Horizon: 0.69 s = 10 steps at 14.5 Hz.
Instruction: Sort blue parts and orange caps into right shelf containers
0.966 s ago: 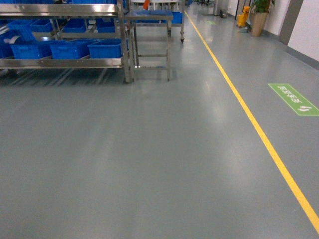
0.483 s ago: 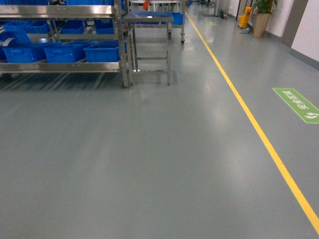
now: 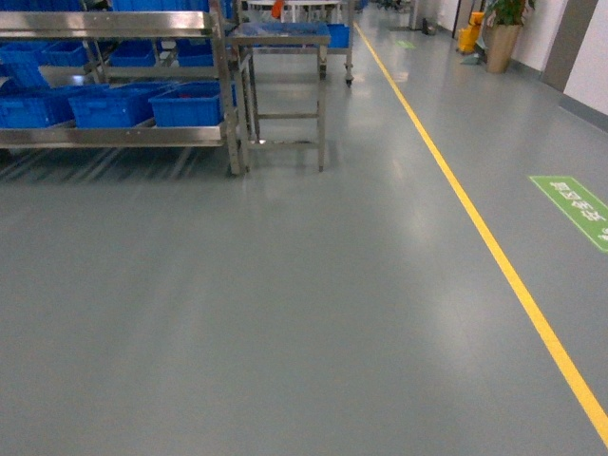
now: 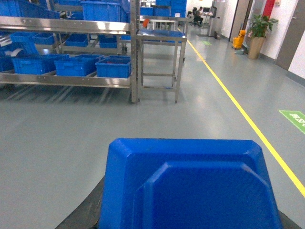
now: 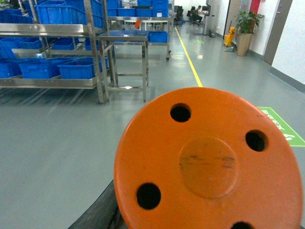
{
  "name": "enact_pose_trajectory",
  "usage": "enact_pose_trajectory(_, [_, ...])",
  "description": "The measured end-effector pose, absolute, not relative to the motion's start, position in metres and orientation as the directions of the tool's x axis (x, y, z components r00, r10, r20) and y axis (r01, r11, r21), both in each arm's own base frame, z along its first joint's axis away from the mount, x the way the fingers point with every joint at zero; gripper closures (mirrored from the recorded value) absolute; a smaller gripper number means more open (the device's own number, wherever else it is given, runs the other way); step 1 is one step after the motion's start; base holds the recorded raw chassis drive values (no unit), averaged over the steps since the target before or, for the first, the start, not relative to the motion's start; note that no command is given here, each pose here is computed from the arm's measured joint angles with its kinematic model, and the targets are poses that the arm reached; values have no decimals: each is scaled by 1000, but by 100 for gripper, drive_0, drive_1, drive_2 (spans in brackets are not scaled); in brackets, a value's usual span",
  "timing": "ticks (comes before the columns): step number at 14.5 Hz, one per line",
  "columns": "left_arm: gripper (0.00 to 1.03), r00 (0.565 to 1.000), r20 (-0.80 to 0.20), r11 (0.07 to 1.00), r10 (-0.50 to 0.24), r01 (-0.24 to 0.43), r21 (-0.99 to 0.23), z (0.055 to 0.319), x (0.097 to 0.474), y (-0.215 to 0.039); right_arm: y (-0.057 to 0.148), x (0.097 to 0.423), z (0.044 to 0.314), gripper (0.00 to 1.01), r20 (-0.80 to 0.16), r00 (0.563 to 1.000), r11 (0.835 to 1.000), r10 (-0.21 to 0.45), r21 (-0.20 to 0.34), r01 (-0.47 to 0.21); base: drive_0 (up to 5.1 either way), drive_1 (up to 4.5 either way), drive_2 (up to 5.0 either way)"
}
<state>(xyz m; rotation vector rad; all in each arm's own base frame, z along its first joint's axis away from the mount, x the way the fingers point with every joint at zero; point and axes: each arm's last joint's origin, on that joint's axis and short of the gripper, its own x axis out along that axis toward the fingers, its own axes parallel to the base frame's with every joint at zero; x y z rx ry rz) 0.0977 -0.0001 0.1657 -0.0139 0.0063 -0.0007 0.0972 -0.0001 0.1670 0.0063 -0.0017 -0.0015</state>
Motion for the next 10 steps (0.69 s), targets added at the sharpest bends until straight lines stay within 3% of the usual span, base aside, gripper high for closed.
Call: enact_pose_trajectory(10, [60,1000,-6,1000,-1,1,-14,166,98,0,0,97,167,58,6,1000,1000,-1,6,1,4,435,-426])
